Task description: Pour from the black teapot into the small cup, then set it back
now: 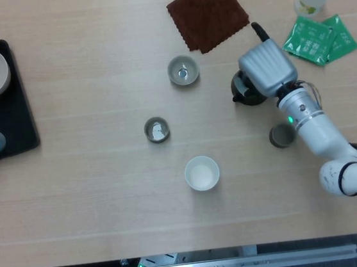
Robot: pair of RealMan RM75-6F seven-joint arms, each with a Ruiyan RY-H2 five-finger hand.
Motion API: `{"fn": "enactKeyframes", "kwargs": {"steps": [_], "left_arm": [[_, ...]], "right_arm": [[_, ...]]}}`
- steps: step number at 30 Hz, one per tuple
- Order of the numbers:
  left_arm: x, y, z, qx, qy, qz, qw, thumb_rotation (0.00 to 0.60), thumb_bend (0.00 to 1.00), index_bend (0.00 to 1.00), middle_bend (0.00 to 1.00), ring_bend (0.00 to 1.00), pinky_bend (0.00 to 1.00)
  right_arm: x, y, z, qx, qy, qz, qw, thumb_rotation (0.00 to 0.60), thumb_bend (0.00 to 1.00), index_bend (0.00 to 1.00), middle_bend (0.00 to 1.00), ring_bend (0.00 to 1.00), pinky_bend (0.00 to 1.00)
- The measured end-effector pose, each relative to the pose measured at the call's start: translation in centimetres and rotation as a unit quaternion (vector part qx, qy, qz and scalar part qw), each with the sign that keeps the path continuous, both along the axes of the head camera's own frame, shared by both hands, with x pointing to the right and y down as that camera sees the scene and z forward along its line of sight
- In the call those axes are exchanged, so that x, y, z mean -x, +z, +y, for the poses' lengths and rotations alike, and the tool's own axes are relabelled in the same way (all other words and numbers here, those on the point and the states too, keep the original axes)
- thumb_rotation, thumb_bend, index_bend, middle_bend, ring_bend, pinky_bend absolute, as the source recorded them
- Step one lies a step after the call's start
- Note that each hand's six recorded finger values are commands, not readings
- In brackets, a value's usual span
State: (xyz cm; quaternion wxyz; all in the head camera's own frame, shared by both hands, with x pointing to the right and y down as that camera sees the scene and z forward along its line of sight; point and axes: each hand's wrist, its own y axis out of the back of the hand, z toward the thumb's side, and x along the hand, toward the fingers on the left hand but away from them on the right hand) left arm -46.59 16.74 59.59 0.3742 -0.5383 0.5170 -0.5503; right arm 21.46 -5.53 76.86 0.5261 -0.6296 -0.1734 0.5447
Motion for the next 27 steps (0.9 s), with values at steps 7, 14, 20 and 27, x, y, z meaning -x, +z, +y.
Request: {"fn": "enactKeyframes", "kwargs": {"steps": [7,14,20,27], "left_arm": [[0.0,0.0,0.0,0.000,0.001,0.000,1.0000,0.600,0.29,0.23,0.24,0.18,0.10],[0.0,-0.1,0.0,-0.002,0.001,0.000,1.0000,0.600,0.29,0.23,0.24,0.18,0.10],[0.0,-0.2,-0.1,-0.003,0.002,0.001,1.0000,0.600,0.29,0.23,0.24,0.18,0.10],[-0.3,-0.1,-0.5,-0.005,0.012,0.004,0.9999,0.600,0.29,0.23,0.24,0.18,0.10]], "right_arm": [[0.0,0.0,0.4,0.012,-0.005,0.001,0.9999,0.317,0.37,0.43,0.50,0.42,0.02],[0.0,-1.1,0.3,0.008,-0.008,-0.007,0.9999,0.312,0.36,0.21,0.32,0.22,0.01],[-0.2,-3.3,0.1,-0.019,-0.014,-0.022,0.9995,0.316,0.36,0.20,0.26,0.15,0.01],[-2.5,-6.7,-0.2,-0.086,-0.003,-0.028,0.9959,0.579,0.39,0.20,0.30,0.14,0.01]]}}
